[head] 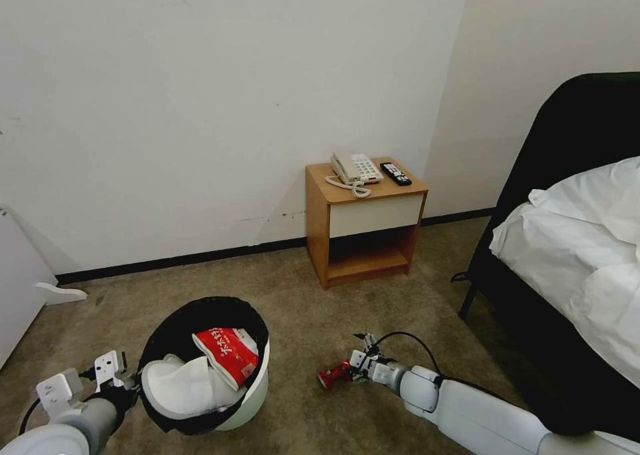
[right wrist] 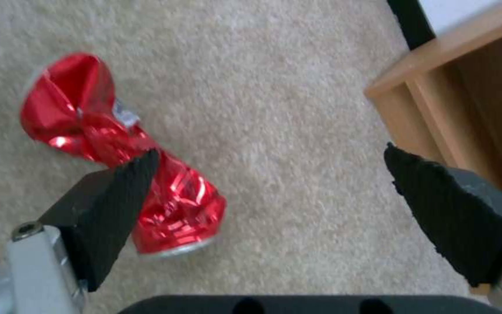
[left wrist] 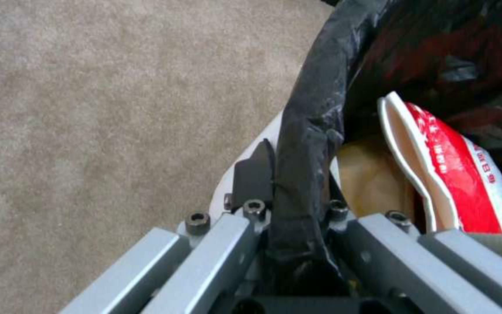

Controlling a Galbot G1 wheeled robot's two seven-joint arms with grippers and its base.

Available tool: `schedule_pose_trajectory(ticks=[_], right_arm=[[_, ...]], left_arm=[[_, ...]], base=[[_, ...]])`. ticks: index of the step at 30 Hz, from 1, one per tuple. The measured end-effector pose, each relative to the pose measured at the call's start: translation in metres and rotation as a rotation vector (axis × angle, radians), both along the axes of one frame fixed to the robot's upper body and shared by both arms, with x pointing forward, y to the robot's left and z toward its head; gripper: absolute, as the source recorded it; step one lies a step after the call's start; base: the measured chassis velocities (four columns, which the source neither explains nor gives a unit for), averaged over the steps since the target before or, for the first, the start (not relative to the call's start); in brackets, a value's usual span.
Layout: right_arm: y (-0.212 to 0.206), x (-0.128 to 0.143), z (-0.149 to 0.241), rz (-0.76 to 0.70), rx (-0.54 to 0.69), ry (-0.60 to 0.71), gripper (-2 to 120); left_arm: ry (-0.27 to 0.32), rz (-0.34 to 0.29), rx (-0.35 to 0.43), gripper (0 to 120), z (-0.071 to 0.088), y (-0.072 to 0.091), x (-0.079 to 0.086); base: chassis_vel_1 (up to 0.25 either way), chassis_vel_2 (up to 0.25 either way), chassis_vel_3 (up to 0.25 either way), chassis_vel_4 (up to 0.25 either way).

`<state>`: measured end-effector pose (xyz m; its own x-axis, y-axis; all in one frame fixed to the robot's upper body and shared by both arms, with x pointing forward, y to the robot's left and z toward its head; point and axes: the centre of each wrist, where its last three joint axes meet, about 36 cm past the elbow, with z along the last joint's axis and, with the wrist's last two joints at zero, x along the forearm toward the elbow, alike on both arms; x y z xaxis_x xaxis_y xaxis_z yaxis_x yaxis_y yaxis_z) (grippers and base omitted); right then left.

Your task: Pick up the trash bin, then pick up the garbage from the floor and place it into the trash bin.

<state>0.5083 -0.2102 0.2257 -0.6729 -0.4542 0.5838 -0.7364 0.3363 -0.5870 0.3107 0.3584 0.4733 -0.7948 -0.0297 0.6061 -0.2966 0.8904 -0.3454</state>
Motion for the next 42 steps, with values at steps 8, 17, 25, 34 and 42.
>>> schedule_pose_trajectory(ticks=[8,17,25,34,42], right_arm=[[0.015,-0.006,-0.009,0.019,0.01,0.019,99],[0.026,-0.007,-0.019,0.032,0.019,0.028,99],[0.029,-0.007,-0.027,0.022,0.017,0.039,99],[0.026,-0.009,-0.037,0.0,0.02,0.055,99],[0.026,-0.01,-0.041,-0.008,0.022,0.063,99]], left_arm=[[0.0,-0.002,-0.001,1,0.0,-0.001,-0.001],[-0.002,-0.003,0.003,1,0.002,-0.001,-0.001],[0.0,-0.002,0.003,1,0.001,0.0,-0.001],[0.004,-0.002,0.003,1,0.0,-0.001,-0.001],[0.009,-0.002,0.003,1,-0.002,-0.001,-0.001]], base=[[0.0,0.0,0.0,0.0],[0.0,0.0,0.0,0.0],[0.0,0.0,0.0,0.0],[0.0,0.0,0.0,0.0],[0.0,0.0,0.0,0.0]])
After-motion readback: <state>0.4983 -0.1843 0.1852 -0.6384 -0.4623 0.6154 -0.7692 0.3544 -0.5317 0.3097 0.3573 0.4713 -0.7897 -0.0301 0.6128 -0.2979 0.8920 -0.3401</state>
